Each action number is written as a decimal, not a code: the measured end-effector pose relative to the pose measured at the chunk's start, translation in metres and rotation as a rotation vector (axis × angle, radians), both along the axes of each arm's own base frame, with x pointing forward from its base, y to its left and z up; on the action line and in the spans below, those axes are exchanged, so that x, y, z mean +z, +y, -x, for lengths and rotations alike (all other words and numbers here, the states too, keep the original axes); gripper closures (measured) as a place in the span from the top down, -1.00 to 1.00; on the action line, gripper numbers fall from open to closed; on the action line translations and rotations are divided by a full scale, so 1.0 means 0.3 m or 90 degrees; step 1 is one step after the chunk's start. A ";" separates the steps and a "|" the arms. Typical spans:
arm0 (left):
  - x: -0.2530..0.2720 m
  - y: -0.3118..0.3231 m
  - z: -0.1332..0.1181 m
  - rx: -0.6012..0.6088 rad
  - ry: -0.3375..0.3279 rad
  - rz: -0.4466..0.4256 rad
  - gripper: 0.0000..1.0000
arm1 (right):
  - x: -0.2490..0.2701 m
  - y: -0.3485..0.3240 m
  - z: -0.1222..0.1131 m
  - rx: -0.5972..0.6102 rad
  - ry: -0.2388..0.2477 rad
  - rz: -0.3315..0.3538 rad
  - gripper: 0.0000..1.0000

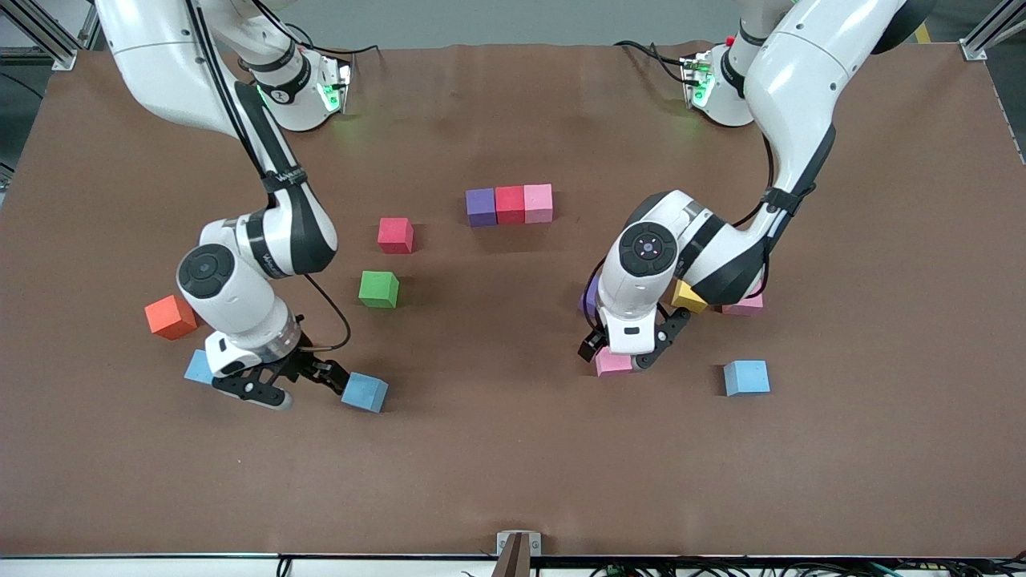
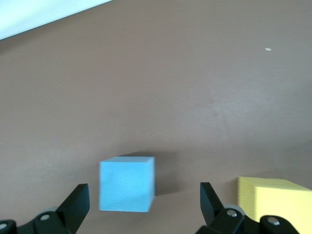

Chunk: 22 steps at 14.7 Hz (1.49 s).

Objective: Arrange 11 blocks into digit 3
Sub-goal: 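Reach the right gripper to the light blue cube while the left gripper moves out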

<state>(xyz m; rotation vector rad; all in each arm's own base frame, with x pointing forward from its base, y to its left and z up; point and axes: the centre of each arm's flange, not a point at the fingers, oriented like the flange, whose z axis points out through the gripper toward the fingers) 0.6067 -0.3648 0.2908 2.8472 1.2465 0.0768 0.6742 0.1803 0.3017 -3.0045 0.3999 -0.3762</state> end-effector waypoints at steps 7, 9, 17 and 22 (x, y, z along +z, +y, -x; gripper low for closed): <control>0.024 0.071 -0.055 0.015 -0.007 0.002 1.00 | -0.038 0.094 0.008 0.033 -0.001 0.009 1.00; 0.026 0.076 -0.059 0.006 -0.006 0.003 1.00 | -0.059 0.100 -0.008 0.046 -0.003 0.021 1.00; 0.015 0.120 -0.070 -0.065 0.014 -0.010 1.00 | -0.203 0.111 -0.025 0.062 0.021 0.045 1.00; 0.006 0.141 -0.080 -0.090 0.017 -0.012 1.00 | -0.249 0.120 -0.019 0.065 0.031 0.048 1.00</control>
